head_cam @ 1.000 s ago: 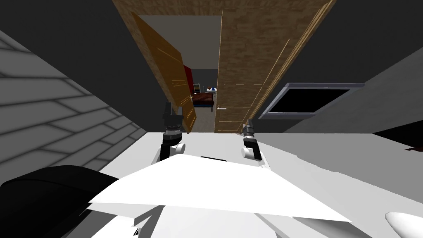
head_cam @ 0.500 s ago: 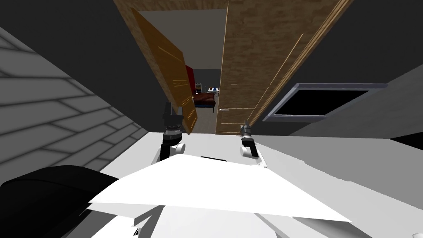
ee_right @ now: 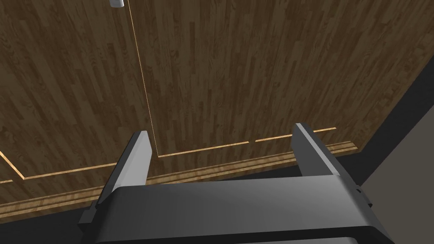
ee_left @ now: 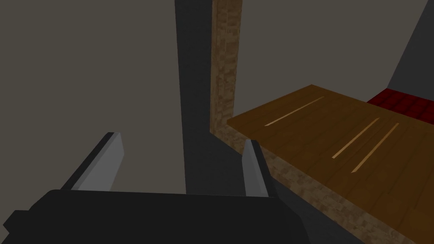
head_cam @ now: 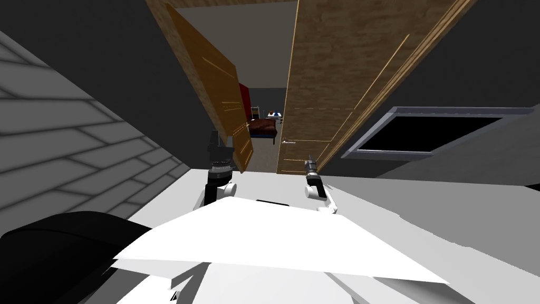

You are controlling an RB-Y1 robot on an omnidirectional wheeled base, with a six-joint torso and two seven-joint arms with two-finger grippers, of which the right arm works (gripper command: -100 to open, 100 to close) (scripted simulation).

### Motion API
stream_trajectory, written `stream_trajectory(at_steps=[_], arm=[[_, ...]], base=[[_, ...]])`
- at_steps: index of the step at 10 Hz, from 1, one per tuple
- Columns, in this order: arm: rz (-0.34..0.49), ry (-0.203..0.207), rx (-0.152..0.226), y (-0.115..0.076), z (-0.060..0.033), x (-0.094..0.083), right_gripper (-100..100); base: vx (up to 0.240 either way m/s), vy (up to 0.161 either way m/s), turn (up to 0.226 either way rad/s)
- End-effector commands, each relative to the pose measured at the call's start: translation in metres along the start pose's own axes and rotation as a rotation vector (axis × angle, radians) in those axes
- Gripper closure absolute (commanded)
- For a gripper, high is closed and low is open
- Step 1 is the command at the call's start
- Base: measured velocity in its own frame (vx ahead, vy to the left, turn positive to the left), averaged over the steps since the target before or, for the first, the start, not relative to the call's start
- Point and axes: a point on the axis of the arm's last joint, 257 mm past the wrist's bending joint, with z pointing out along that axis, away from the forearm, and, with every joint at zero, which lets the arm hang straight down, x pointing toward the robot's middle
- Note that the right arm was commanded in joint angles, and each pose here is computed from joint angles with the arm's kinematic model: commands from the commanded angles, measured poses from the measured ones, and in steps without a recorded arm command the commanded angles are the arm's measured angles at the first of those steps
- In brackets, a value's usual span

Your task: Push the door open

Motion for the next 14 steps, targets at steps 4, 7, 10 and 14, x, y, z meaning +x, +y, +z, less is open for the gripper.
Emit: stream_trajectory(at_steps=[4, 7, 10, 14], arm=[[0.016, 0.015, 0.061, -0.029, 0.0067, 0.008, -100], [0.028, 0.025, 0.108, -0.050, 0.0110, 0.014, -100], [0.038, 0.034, 0.148, -0.068, 0.0141, 0.020, -100], [0.050, 0.044, 0.198, -0.090, 0.0169, 0.027, -100]], base=[[0.107, 0.024, 0.049], [0.128, 0.025, 0.056], [0.155, 0.017, 0.048], [0.138, 0.010, 0.044]])
